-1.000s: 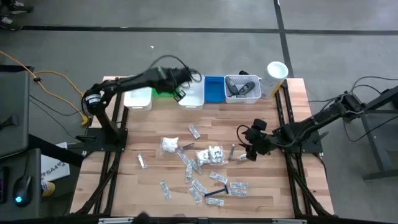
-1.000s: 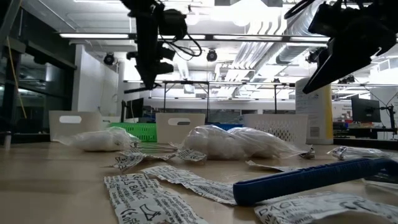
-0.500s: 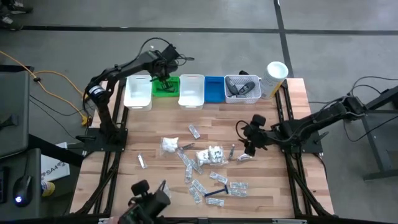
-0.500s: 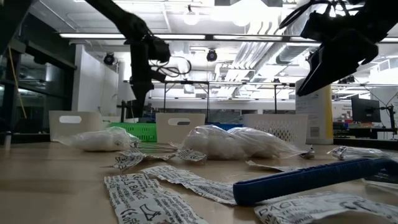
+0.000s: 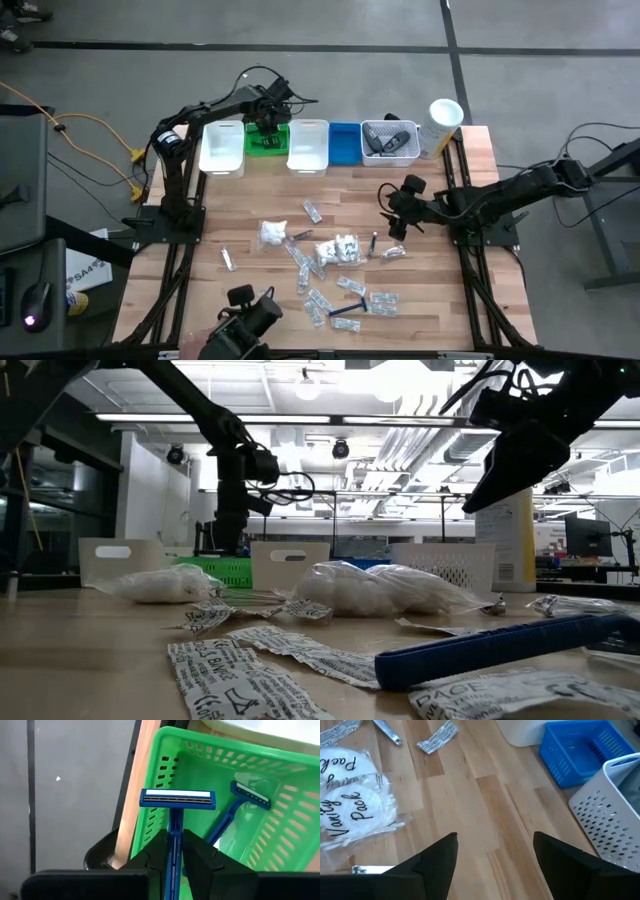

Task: Pick & Place Travel size toiletries
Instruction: Put the blue razor into the green bin

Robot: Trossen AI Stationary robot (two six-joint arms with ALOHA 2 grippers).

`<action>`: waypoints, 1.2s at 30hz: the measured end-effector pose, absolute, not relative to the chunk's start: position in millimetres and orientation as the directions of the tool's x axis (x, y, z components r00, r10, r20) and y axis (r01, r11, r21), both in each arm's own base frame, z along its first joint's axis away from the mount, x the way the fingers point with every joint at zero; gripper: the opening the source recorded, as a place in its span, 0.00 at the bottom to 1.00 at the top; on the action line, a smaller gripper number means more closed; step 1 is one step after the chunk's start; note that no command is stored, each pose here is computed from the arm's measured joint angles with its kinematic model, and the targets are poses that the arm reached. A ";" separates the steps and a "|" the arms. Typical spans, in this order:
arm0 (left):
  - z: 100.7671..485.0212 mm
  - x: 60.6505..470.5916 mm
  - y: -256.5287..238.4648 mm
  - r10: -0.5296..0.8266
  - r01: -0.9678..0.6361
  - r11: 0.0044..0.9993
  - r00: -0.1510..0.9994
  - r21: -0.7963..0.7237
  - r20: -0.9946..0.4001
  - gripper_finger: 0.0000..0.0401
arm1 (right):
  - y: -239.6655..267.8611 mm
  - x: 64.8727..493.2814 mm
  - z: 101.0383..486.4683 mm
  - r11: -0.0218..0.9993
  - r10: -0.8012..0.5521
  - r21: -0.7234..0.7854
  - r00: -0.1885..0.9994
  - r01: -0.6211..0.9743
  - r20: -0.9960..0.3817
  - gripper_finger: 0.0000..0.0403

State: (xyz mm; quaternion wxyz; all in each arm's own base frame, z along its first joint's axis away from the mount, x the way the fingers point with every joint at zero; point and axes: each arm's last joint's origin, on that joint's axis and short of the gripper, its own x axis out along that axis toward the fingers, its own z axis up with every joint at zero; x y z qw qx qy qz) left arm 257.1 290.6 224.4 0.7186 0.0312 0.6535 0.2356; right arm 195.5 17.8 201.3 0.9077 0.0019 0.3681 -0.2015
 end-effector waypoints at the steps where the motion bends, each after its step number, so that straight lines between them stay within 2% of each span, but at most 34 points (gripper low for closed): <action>1: 224.3 257.2 290.2 0.371 -0.304 0.889 0.042 0.342 -0.928 0.12 | 17.3 195.7 201.1 0.922 -0.356 -0.139 0.648 0.362 -0.673 0.63; 9: 224.3 264.9 282.5 0.366 -0.288 0.896 0.050 0.338 -0.929 0.15 | 18.1 195.9 200.6 0.938 -0.305 -0.099 0.654 0.332 -0.692 0.63; 16: 224.6 267.7 280.1 0.389 -0.286 0.886 0.029 0.365 -0.921 0.31 | 19.4 195.4 199.5 0.944 -0.256 -0.038 0.653 0.329 -0.713 0.63; 20: 227.1 266.5 277.0 0.392 -0.352 0.861 -0.003 0.368 -0.920 0.38 | 20.0 194.3 198.4 0.943 -0.231 -0.005 0.643 0.334 -0.730 0.63; 27: 257.2 274.1 242.7 0.367 -0.397 0.857 0.019 0.329 -0.930 0.36 | 20.6 192.8 196.9 0.947 -0.209 0.006 0.630 0.322 -0.748 0.63; 36: 283.6 313.1 151.6 0.362 -0.366 0.884 0.145 0.290 -0.921 0.34 | 20.2 190.6 195.3 0.947 -0.215 -0.011 0.608 0.320 -0.764 0.63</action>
